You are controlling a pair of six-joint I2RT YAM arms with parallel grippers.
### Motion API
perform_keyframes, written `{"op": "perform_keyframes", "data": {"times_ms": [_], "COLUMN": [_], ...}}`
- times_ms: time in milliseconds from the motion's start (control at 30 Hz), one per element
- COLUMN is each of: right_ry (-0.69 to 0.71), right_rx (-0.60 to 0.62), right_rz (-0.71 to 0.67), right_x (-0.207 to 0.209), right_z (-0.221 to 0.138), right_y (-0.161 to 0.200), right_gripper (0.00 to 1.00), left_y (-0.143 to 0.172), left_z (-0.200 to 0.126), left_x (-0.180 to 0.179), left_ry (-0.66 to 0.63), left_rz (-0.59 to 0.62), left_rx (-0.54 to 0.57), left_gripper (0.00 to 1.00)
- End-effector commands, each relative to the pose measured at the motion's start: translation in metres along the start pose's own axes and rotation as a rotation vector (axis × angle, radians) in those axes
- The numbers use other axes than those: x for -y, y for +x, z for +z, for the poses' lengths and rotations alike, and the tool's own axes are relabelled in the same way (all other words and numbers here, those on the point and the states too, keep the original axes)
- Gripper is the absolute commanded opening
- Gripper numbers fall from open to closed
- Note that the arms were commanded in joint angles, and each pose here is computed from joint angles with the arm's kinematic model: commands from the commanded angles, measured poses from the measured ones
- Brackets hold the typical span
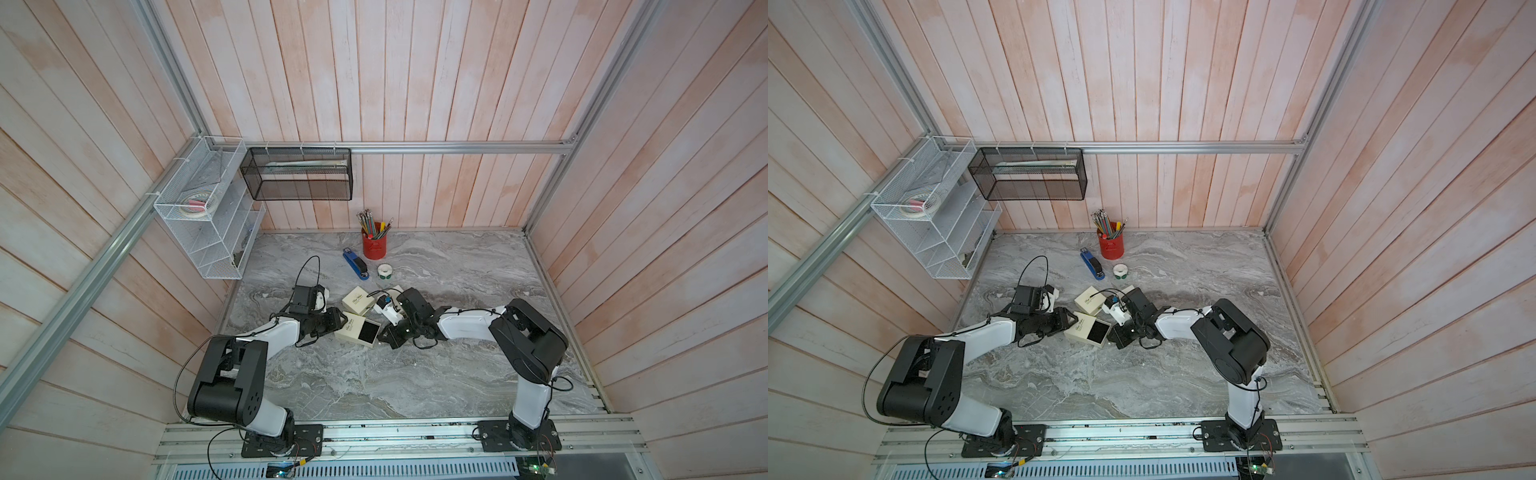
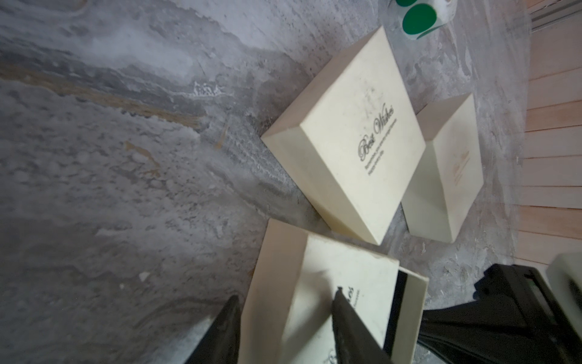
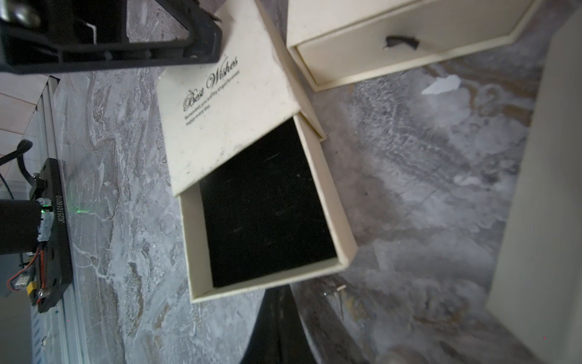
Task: Place the earrings into the drawer-style jewelry box
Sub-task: Open the drawer in the jewelry box.
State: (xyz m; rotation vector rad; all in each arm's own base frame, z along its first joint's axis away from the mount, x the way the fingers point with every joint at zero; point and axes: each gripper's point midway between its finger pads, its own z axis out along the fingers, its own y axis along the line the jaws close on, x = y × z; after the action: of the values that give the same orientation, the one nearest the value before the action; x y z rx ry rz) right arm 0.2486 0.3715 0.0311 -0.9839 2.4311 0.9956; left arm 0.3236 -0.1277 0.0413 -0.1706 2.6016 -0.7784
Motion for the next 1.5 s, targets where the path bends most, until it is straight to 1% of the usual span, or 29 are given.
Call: {"op": "perform_keyframes", "data": {"times_ms": [0, 267, 333, 367, 400, 467, 500, 533, 600, 667, 767, 867, 1233, 1467], "right_ry": [0.031, 0.036, 0.029, 0.025, 0.022, 0.015, 0.014, 0.016, 0.022, 0.02, 0.013, 0.012, 0.008, 0.017], "right_rx": [-0.068, -0.07, -0.07, -0.069, -0.068, -0.068, -0.07, -0.071, -0.069, -0.066, -0.07, -0.074, -0.049, -0.057], "right_rz": [0.033, 0.033, 0.03, 0.029, 0.027, 0.022, 0.02, 0.017, 0.015, 0.012, 0.009, -0.001, -0.002, 0.001], "right_x": [0.007, 0.008, 0.006, 0.005, 0.004, 0.002, 0.0, 0.0, -0.002, -0.005, -0.01, -0.016, -0.022, -0.02], "right_z": [-0.005, -0.006, -0.006, -0.006, -0.005, -0.004, -0.004, -0.003, -0.003, -0.002, 0.002, 0.006, 0.016, 0.015], "right_y": [0.023, 0.025, 0.024, 0.022, 0.021, 0.019, 0.018, 0.017, 0.015, 0.012, 0.011, 0.008, -0.01, -0.005], "right_gripper": [0.0, 0.0, 0.0, 0.0, 0.0, 0.0, 0.0, 0.0, 0.0, 0.0, 0.0, 0.0, 0.0, 0.0], "left_y": [0.009, 0.007, 0.004, 0.001, -0.005, -0.025, -0.035, -0.046, -0.063, -0.075, -0.081, -0.08, -0.071, -0.069], "left_z": [0.004, 0.002, 0.001, -0.002, -0.005, -0.019, -0.026, -0.034, -0.05, -0.066, -0.082, -0.09, -0.086, -0.084], "left_x": [-0.021, -0.02, -0.016, -0.009, 0.001, 0.023, 0.03, 0.034, 0.037, 0.031, 0.021, 0.014, 0.01, 0.01], "left_ry": [-0.094, -0.098, -0.083, -0.052, -0.007, 0.063, 0.072, 0.063, 0.018, -0.059, -0.143, -0.17, -0.154, -0.15], "left_rz": [-0.012, -0.011, -0.008, -0.007, -0.002, 0.005, 0.011, 0.017, 0.033, 0.045, 0.054, 0.049, 0.03, 0.032], "left_rx": [-0.035, -0.022, -0.015, -0.004, 0.015, 0.091, 0.126, 0.164, 0.229, 0.289, 0.333, 0.35, 0.332, 0.323], "left_gripper": [0.48, 0.48, 0.49, 0.51, 0.56, 0.75, 0.82, 0.88, 0.94, 1.0, 1.0, 1.0, 1.0, 1.0]}}
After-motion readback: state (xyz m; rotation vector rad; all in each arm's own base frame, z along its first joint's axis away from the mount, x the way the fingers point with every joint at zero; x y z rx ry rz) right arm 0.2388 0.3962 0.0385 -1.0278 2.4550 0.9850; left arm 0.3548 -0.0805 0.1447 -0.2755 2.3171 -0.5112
